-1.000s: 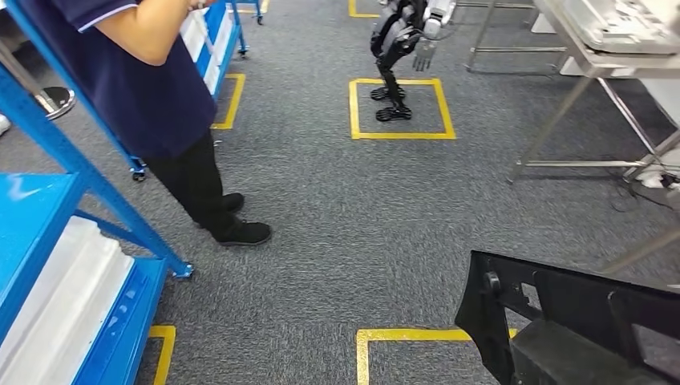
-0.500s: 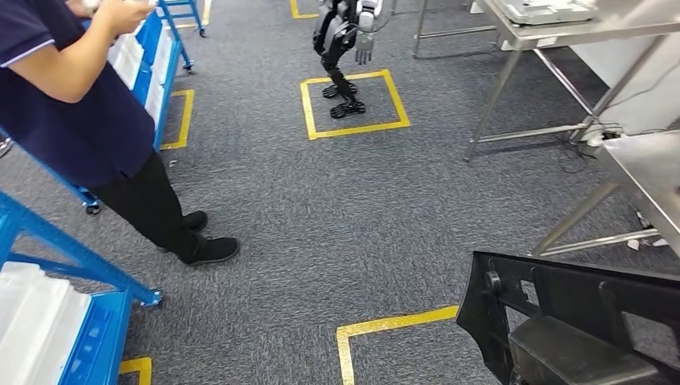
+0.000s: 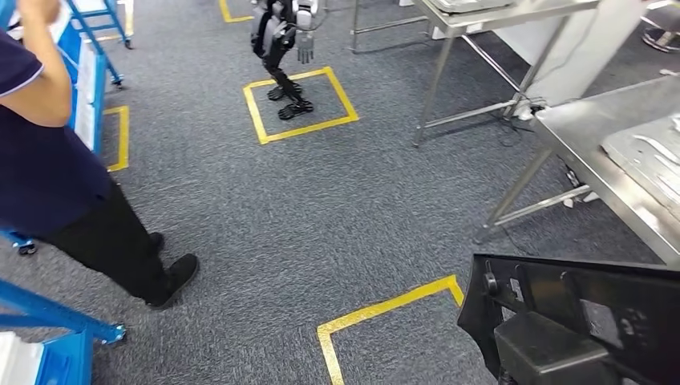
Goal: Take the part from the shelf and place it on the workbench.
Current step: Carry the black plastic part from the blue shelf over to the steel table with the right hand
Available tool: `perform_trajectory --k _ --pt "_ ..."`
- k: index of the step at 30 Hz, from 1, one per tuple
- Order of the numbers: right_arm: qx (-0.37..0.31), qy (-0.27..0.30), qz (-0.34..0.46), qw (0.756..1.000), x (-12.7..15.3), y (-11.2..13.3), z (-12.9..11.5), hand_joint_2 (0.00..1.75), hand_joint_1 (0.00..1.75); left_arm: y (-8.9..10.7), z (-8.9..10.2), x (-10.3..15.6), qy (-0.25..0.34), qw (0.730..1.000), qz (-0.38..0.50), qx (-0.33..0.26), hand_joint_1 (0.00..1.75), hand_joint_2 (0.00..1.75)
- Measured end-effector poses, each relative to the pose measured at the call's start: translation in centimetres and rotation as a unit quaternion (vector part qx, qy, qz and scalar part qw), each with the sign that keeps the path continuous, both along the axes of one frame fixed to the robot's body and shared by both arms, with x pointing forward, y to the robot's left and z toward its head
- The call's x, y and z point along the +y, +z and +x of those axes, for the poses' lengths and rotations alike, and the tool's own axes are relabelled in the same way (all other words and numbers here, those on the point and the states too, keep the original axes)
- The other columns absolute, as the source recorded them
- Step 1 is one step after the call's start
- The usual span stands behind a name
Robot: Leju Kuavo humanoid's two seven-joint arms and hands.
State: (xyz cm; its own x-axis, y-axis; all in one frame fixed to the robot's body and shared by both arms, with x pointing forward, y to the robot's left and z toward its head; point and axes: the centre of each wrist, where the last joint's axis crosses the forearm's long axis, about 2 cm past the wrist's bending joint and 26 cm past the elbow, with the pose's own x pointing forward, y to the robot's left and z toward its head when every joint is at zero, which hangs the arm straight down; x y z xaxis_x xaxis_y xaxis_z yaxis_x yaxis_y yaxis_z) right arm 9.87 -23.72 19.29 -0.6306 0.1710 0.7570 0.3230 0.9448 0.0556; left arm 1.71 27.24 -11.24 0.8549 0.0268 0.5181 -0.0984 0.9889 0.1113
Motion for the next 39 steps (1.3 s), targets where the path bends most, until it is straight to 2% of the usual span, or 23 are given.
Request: perform_trajectory --k 10,19,39 --pt "0.020 -0.022 -0.012 0.999 0.2 -0.1 -0.4 1.75 1.75 0.1 0.4 -0.8 -0.001 1.000 -0.006 0.006 0.00 0.00" --pt "0.033 -0.034 -0.032 0.998 0.2 -0.1 -0.8 1.75 1.75 0.0 -0.4 -1.0 -0.009 1.000 -0.009 0.016 0.00 0.00" --pt "0.066 -0.091 -0.075 0.991 -0.1 -0.1 -2.1 1.75 1.75 0.0 -1.2 -1.3 -0.063 0.998 -0.008 0.030 0.00 0.00"
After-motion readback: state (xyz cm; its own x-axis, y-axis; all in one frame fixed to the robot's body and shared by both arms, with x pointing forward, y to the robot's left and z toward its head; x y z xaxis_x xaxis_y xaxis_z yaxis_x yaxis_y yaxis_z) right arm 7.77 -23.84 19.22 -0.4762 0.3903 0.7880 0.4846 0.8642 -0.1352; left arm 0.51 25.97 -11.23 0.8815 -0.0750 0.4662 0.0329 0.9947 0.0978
